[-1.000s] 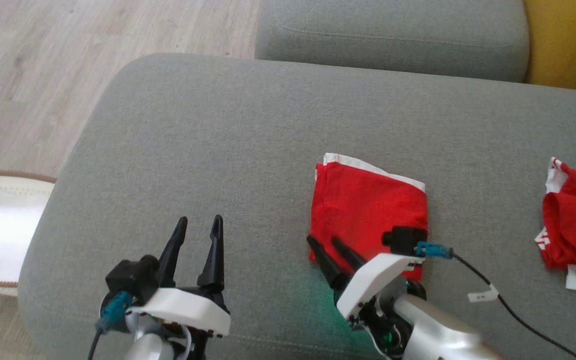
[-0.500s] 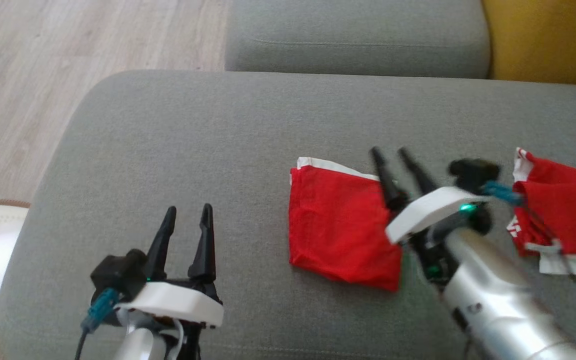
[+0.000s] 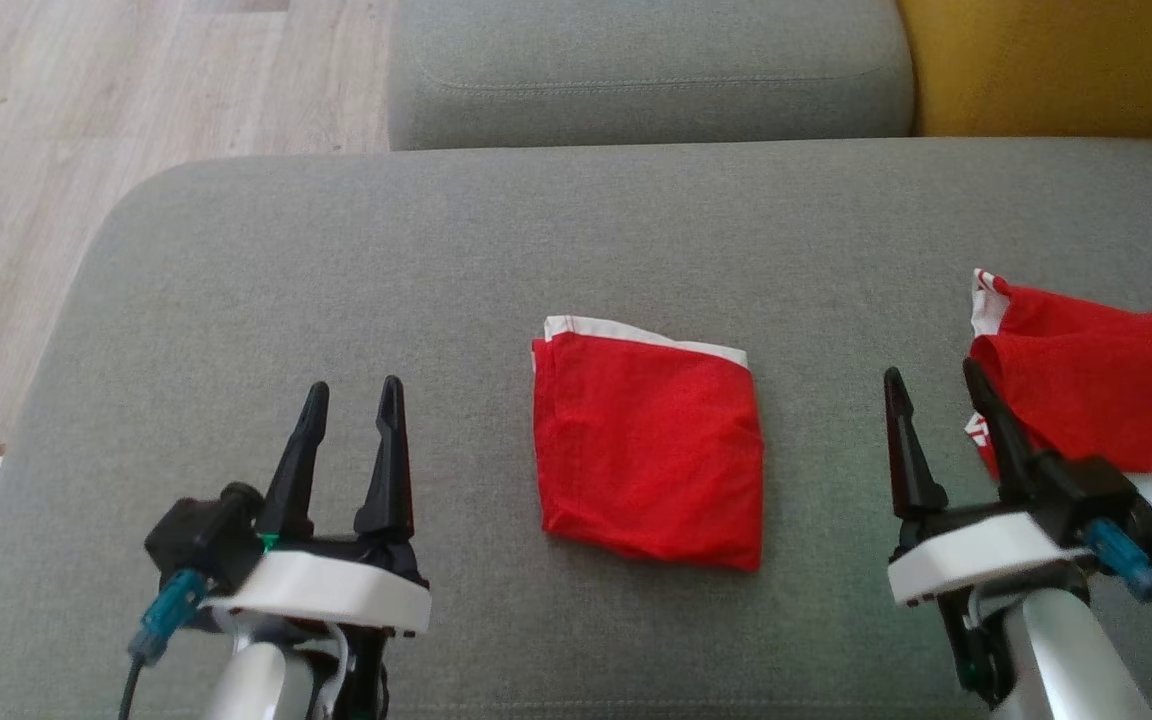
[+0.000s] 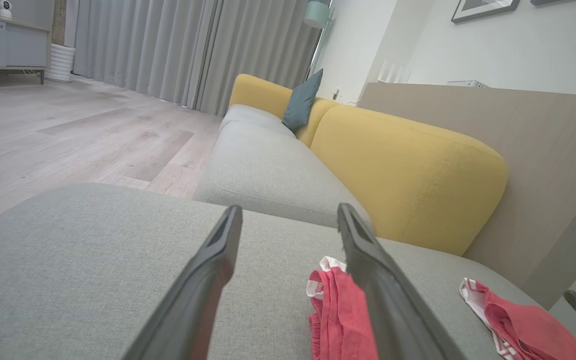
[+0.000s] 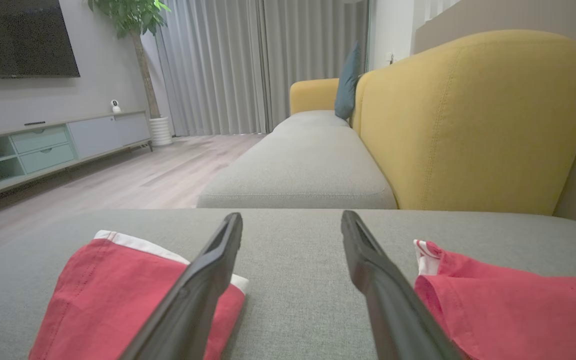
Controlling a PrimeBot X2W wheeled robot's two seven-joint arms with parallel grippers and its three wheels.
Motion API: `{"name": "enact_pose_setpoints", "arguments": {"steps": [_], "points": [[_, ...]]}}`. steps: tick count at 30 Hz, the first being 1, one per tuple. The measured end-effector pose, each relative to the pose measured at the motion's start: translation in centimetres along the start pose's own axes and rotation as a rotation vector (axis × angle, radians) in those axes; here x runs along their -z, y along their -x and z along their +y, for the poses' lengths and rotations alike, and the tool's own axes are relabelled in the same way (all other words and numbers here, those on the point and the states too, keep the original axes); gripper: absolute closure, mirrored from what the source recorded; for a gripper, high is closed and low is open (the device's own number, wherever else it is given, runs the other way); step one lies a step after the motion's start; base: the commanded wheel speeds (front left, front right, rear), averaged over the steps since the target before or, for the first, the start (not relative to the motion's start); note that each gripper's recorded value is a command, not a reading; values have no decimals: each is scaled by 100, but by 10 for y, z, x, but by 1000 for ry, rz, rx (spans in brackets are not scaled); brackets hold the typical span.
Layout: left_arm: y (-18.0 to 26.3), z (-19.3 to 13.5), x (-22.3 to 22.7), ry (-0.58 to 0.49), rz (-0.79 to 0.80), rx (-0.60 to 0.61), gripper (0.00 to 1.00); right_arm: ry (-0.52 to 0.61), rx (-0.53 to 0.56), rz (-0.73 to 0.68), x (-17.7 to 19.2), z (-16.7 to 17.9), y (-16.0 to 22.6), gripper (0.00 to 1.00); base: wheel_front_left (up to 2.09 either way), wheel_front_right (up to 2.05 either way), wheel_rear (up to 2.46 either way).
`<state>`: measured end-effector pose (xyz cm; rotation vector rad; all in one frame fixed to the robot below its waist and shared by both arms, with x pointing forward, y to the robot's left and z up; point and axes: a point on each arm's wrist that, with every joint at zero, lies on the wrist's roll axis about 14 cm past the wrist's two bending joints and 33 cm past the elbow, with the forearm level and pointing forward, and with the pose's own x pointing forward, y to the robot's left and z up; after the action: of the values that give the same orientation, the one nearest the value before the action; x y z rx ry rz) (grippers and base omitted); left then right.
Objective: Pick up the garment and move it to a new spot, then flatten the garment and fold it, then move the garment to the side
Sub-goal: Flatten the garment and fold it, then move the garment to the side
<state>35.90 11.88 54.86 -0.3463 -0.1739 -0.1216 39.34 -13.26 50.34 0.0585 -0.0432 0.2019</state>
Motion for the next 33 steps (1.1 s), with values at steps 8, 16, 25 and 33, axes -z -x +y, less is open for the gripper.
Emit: {"name": "enact_pose_setpoints", "arguments": {"steps": [8, 16, 25, 33], "points": [[-3, -7, 3, -8, 8, 29, 0, -69, 49, 2, 6, -9, 21, 0, 0, 0, 0], [0, -5, 7, -16, 18, 22, 0, -68, 44, -14, 1, -7, 20, 0, 0, 0, 0], [1, 1, 14, -15, 42, 6, 0, -116, 28, 34, 17, 0, 16, 0, 0, 0, 0], [4, 8, 27, -14, 83, -14, 0, -208, -70, 265, 71, 39, 16, 0, 0, 0, 0]]}}
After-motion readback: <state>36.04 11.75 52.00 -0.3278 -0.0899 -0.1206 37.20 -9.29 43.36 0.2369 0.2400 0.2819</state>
